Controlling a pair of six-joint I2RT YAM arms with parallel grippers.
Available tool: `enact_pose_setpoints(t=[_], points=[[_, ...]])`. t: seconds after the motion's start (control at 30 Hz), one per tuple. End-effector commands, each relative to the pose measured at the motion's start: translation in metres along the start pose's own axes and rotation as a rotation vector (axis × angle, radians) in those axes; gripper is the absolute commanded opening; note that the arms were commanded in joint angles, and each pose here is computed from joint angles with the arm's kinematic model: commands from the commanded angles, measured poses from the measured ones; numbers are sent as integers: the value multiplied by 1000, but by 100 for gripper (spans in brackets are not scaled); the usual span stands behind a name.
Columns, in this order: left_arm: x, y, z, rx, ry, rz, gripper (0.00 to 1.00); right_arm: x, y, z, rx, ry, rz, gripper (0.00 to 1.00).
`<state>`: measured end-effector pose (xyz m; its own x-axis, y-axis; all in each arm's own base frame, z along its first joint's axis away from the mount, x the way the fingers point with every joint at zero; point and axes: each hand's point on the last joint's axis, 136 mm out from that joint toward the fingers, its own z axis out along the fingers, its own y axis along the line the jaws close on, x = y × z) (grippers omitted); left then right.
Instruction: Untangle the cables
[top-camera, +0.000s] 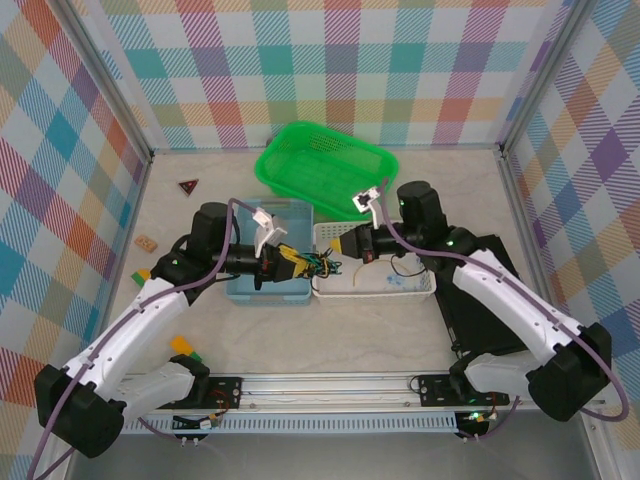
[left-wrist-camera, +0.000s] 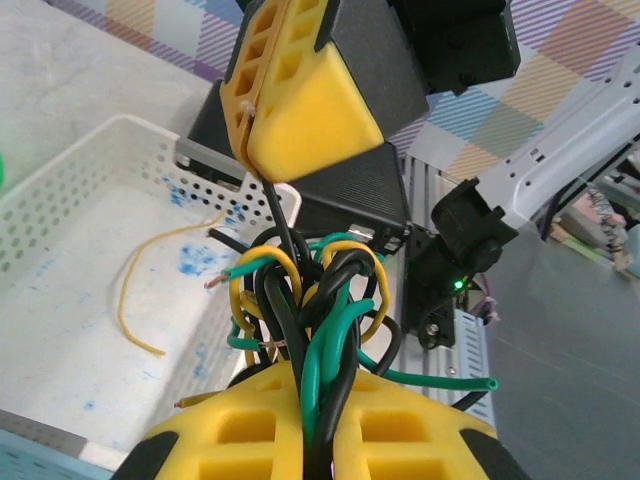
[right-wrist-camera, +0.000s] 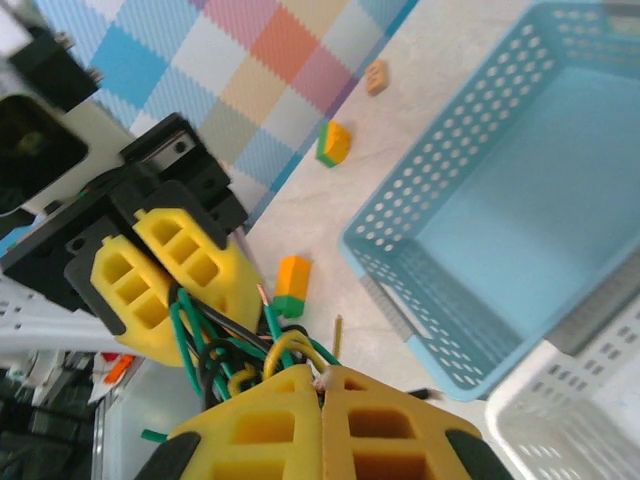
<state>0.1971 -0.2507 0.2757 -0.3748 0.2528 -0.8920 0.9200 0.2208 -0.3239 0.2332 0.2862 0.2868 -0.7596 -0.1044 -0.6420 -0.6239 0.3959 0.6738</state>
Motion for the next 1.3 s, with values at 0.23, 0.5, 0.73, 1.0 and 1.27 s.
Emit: enact_pose_setpoints(t=[0.23,0.5,0.73,1.0,1.27], points=[[27,-21,-7,49,79,-32,0,-51,-83,-92,490,-316,207,0],[25,-18,-6,46,75,-17,0,-46,-39,-71,147,-235,68,24],[13,-21,-3,91,48,-12,0,0,-3,-41,-78,-27,-41,69],[-1,-27,-1,137,17,2,0,24,27,0,-203,109,-100,67],[-4,-29,3,154,20,6,0,25,34,19,-259,140,-62,46]])
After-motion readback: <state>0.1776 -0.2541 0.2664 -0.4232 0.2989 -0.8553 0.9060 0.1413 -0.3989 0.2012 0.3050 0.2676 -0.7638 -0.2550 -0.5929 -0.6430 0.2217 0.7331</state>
